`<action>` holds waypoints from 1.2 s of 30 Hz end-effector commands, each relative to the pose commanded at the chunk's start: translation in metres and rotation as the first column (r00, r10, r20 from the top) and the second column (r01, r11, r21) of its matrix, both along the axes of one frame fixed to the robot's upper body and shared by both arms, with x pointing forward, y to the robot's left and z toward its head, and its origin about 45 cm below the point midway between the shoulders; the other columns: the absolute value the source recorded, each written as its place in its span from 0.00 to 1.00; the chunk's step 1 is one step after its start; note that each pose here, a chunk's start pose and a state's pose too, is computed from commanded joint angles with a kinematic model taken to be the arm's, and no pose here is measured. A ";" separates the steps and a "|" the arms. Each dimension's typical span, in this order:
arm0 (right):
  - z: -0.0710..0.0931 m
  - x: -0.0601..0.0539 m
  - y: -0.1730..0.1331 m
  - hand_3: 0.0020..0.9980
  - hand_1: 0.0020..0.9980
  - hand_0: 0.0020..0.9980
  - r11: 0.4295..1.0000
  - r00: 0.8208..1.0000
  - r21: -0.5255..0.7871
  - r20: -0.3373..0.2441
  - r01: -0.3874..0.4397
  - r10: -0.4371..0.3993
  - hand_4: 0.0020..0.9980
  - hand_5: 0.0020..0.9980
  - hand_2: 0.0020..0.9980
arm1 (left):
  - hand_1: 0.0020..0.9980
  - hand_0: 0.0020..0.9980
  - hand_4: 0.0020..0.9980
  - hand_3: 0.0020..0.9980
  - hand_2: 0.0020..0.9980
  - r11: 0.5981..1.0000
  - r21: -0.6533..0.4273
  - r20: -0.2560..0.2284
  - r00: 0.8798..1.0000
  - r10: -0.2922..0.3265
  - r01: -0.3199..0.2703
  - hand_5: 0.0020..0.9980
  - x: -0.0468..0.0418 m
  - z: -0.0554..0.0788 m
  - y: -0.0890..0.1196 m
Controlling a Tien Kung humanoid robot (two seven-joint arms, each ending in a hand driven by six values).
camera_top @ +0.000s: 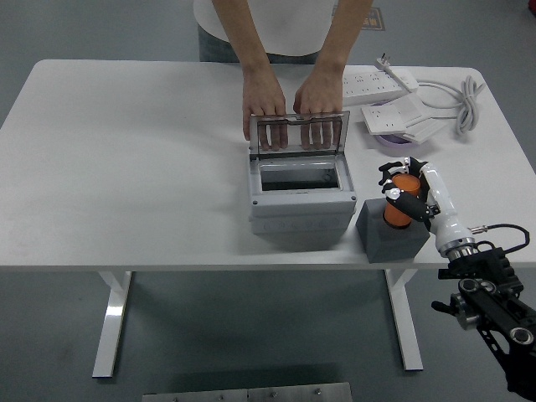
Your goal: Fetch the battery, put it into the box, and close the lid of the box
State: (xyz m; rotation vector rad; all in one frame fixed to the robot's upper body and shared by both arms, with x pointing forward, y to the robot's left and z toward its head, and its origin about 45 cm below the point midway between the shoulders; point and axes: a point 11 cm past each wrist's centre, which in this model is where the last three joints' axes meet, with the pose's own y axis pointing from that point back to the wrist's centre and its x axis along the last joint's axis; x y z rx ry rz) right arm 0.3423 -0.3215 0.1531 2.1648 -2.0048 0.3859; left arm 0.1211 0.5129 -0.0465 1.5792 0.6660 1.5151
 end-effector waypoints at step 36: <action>0.079 0.064 0.094 0.32 0.24 0.18 0.857 0.963 -0.480 0.083 -0.185 0.255 0.08 0.00 0.27 | 0.70 0.63 0.50 0.54 0.57 1.000 0.009 -0.037 0.999 0.019 -0.018 0.00 -0.0057 0.002 0.005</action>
